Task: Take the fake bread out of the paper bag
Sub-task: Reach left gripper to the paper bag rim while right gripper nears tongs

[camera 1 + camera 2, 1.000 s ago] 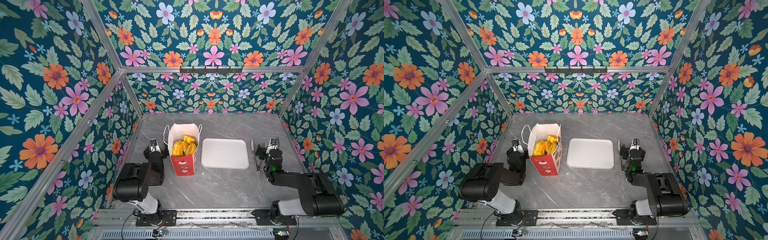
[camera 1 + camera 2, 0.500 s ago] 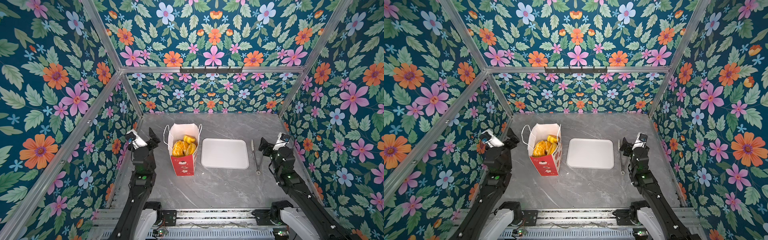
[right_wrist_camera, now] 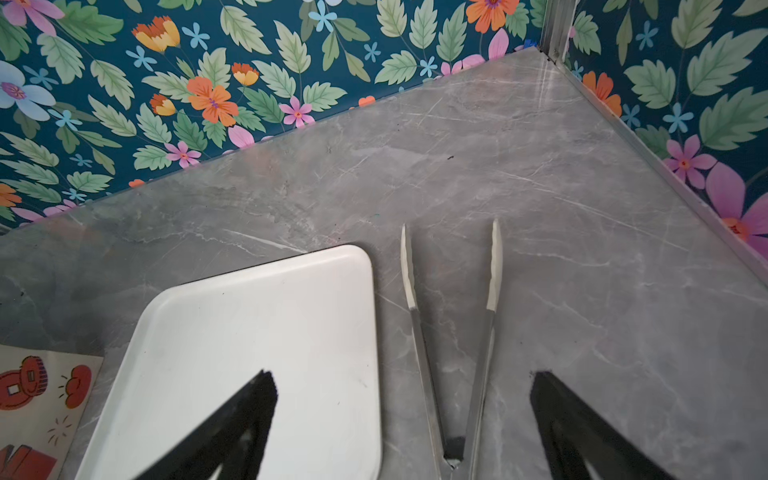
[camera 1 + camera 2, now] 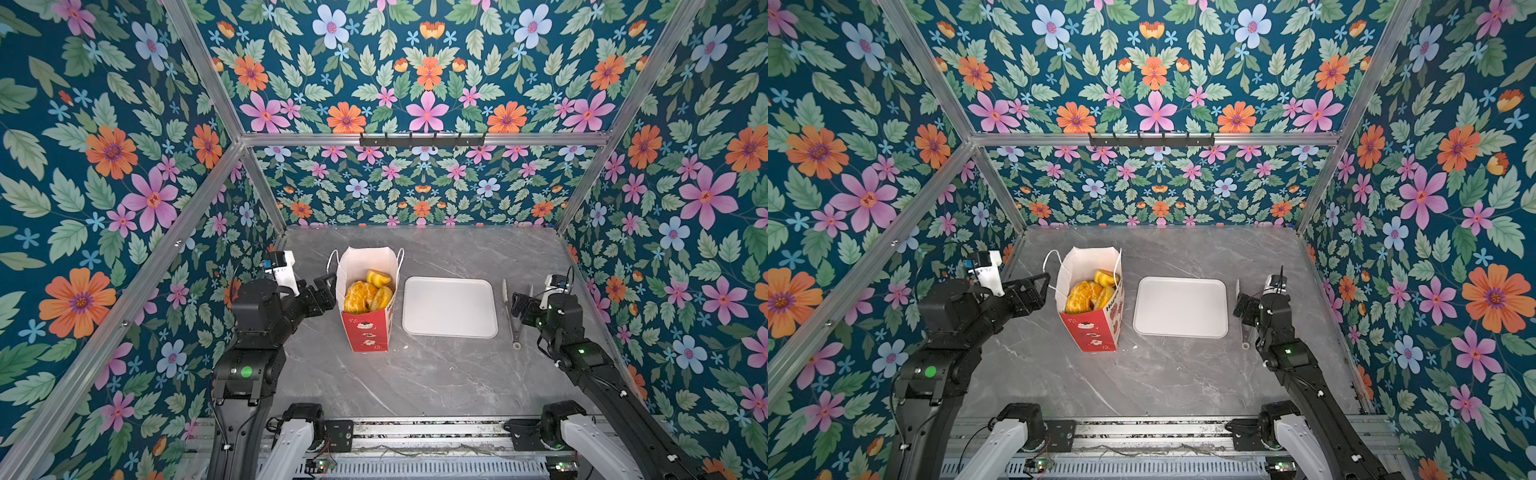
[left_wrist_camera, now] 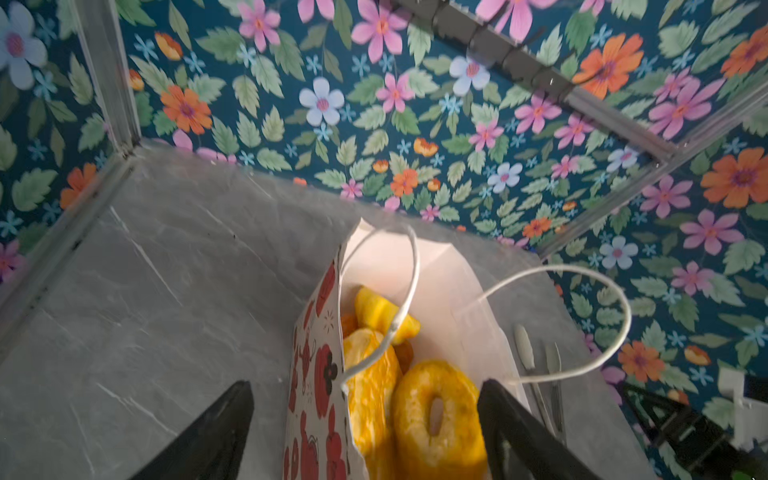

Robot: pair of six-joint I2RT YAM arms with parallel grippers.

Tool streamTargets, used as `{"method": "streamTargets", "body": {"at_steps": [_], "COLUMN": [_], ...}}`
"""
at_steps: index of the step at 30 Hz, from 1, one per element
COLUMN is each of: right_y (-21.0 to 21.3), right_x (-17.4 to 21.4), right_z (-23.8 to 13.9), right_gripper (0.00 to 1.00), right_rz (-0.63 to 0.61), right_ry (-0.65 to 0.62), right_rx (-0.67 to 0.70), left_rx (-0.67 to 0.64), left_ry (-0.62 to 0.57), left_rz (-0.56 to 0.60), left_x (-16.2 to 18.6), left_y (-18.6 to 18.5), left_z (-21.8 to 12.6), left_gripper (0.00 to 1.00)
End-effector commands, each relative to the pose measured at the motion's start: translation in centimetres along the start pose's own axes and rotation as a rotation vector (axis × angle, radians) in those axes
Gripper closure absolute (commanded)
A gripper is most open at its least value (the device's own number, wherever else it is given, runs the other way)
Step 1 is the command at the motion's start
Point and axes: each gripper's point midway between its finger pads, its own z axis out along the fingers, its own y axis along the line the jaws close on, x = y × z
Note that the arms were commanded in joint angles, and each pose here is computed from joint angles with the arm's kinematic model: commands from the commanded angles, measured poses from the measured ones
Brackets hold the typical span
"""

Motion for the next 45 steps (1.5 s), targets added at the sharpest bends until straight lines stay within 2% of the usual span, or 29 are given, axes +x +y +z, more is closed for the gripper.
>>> {"method": "streamTargets", "body": {"at_steps": [1,4,8,18,26,29,31,36,42,45], "right_y": [0.1,-0.5,-1.2,-2.3,-2.5,-2.6,-2.7,-2.8,-2.9,-2.9], "right_x": [0.5,1.0,1.4,2.3,2.7,2.9,3.0,3.2,3.4,3.4], "right_z": [-0.1,-0.4,-0.9,-1.1,-0.9,-0.8,-0.7,-0.6,-0.5,-0.4], "right_gripper": [0.03,0.03,0.02,0.01,0.01,0.01,0.01,0.01,0.01,0.01], "right_rz": [0.026,0.025,0.021,0.018,0.018,0.022,0.024,0.025,0.025,0.026], "right_ry": [0.019,0.016,0.007,0.006,0.022,0.026,0.030,0.034,0.041,0.044], "right_rx": [-0.009,0.008,0.030,0.070,0.081,0.085,0.089,0.094,0.101,0.104], "left_rx": [0.023,-0.042,-0.048,-0.088,-0.076,-0.079,-0.076,-0.075,-0.076,-0.080], "left_ry": [0.106,0.130,0.130,0.130,0.143,0.144,0.146,0.153,0.155,0.155], "left_rz": [0.006,0.014,0.011,-0.008,-0.031,-0.030,-0.030,-0.028,-0.027,-0.024], "left_x": [2.2,2.4,2.3,1.7,2.0,1.9,1.9,1.9,1.8,1.7], "left_y": [0.0,1.5,2.0,2.9,2.9,2.8,2.7,2.3,2.1,2.1], "left_z": [1.1,2.6,4.6,7.2,8.7,9.1,9.3,9.7,10.0,10.2], "left_gripper": [0.14,0.14,0.15,0.30,0.47,0.56,0.67,0.76,0.99,1.00]}}
